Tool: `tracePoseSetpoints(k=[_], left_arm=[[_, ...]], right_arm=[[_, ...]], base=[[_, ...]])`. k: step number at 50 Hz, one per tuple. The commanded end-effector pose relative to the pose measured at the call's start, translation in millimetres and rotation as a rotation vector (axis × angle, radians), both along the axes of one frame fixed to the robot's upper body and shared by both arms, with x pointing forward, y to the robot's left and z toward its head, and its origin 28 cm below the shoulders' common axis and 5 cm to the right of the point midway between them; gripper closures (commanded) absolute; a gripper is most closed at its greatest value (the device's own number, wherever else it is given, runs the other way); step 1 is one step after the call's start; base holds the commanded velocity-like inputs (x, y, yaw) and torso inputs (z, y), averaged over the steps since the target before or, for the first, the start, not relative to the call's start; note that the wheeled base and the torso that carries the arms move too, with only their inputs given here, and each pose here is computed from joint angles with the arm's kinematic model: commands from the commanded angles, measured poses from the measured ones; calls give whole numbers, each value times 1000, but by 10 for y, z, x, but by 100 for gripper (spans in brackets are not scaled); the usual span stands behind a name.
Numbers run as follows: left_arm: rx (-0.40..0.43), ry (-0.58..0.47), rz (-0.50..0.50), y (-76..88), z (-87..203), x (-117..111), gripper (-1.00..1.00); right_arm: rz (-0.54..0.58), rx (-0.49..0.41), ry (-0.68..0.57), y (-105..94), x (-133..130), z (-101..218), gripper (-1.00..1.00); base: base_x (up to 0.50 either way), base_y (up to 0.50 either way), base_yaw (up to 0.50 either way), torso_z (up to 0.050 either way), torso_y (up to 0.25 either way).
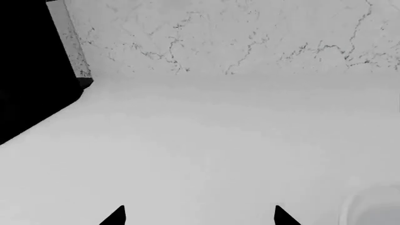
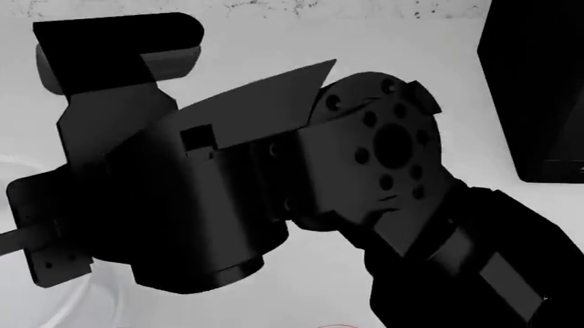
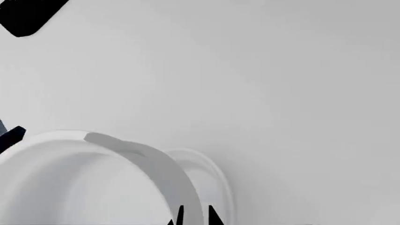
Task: Stack the bowls from largest to smallest.
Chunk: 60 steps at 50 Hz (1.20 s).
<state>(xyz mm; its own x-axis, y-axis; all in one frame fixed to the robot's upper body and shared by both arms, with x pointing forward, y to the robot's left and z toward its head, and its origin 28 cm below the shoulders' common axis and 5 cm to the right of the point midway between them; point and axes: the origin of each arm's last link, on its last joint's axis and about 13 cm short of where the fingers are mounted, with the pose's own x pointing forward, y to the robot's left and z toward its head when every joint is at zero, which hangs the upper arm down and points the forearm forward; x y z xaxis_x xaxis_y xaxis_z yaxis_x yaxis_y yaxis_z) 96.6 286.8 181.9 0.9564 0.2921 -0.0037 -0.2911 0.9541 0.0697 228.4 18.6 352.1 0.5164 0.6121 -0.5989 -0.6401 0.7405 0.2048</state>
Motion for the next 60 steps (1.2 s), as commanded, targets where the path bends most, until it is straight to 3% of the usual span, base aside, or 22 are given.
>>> tracePoseSetpoints(k=[1, 3, 4, 12, 16, 24, 25, 27, 28, 30, 31, 33, 34, 35, 37, 38, 40, 42, 49, 54, 55, 60], left_arm=[[216, -223, 347, 748, 609, -882, -100], [192, -80, 207, 718, 417, -1024, -100], [220, -213, 275, 746, 610, -913, -100], [208, -60, 259, 714, 345, -1160, -100], [225, -189, 339, 766, 523, -1038, -100], [201, -54, 247, 711, 316, -1122, -100], [215, -197, 324, 765, 499, -995, -100], [202, -53, 243, 714, 315, -1111, -100], [217, -195, 321, 767, 500, -984, -100], [204, -52, 238, 717, 326, -1117, -100], [220, -195, 315, 768, 510, -990, -100], [201, -52, 242, 707, 316, -1161, -100], [216, -189, 318, 762, 493, -1037, -100], [209, -53, 251, 716, 329, -1145, -100], [218, -192, 319, 769, 499, -992, -100], [215, -52, 253, 727, 334, -1098, -100], [218, -189, 320, 771, 498, -965, -100], [200, -45, 243, 721, 302, -1023, -100], [218, -189, 327, 772, 511, -900, -100], [199, -54, 251, 708, 303, -1124, -100], [212, -197, 328, 764, 487, -995, -100], [199, -55, 247, 705, 302, -1139, -100]], right_arm=[[-61, -15, 58, 331, 55, -96, 100], [-66, -27, 58, 359, 50, -172, 100], [-69, -29, 52, 369, 44, -190, 100], [-83, -55, 52, 472, 5, -369, 100], [-87, -65, 63, 536, -16, -425, 100], [-183, -21, 20, 317, 310, -143, 100], [-195, -11, 19, 296, 344, -100, 100], [-207, -4, 6, 269, 393, -48, 100], [-207, -4, 8, 260, 406, -34, 100], [-205, -2, 11, 242, 411, -14, 100], [-202, -9, 10, 223, 417, -27, 100], [-209, -32, 8, 181, 454, -100, 100], [-212, -36, 14, 166, 473, -123, 100], [-212, -43, 17, 160, 481, -158, 100], [-201, -62, 26, 165, 459, -244, 100], [-195, -66, 29, 171, 440, -265, 100], [-179, -76, 37, 188, 399, -301, 100], [-166, -82, 42, 209, 358, -316, 100], [-121, -82, 58, 299, 212, -336, 100], [-77, -63, 61, 366, 79, -245, 100], [-75, -63, 61, 367, 75, -246, 100], [-44, -51, 66, 388, -21, -211, 100]], base=[[0, 0, 0, 0, 0], [0, 0, 0, 0, 0], [0, 0, 0, 0, 0], [0, 0, 0, 0, 0], [0, 0, 0, 0, 0], [0, 0, 0, 0, 0], [0, 0, 0, 0, 0], [0, 0, 0, 0, 0], [0, 0, 0, 0, 0], [0, 0, 0, 0, 0], [0, 0, 0, 0, 0], [0, 1, 0, 0, 0], [0, 0, 0, 0, 0], [0, 0, 0, 0, 20], [0, 0, 0, 0, 0], [0, 0, 0, 0, 0], [0, 0, 0, 0, 0], [0, 0, 0, 0, 0], [0, 0, 0, 0, 0], [0, 1, 0, 0, 0], [0, 0, 0, 0, 0], [-2, 1, 2, 0, 0]])
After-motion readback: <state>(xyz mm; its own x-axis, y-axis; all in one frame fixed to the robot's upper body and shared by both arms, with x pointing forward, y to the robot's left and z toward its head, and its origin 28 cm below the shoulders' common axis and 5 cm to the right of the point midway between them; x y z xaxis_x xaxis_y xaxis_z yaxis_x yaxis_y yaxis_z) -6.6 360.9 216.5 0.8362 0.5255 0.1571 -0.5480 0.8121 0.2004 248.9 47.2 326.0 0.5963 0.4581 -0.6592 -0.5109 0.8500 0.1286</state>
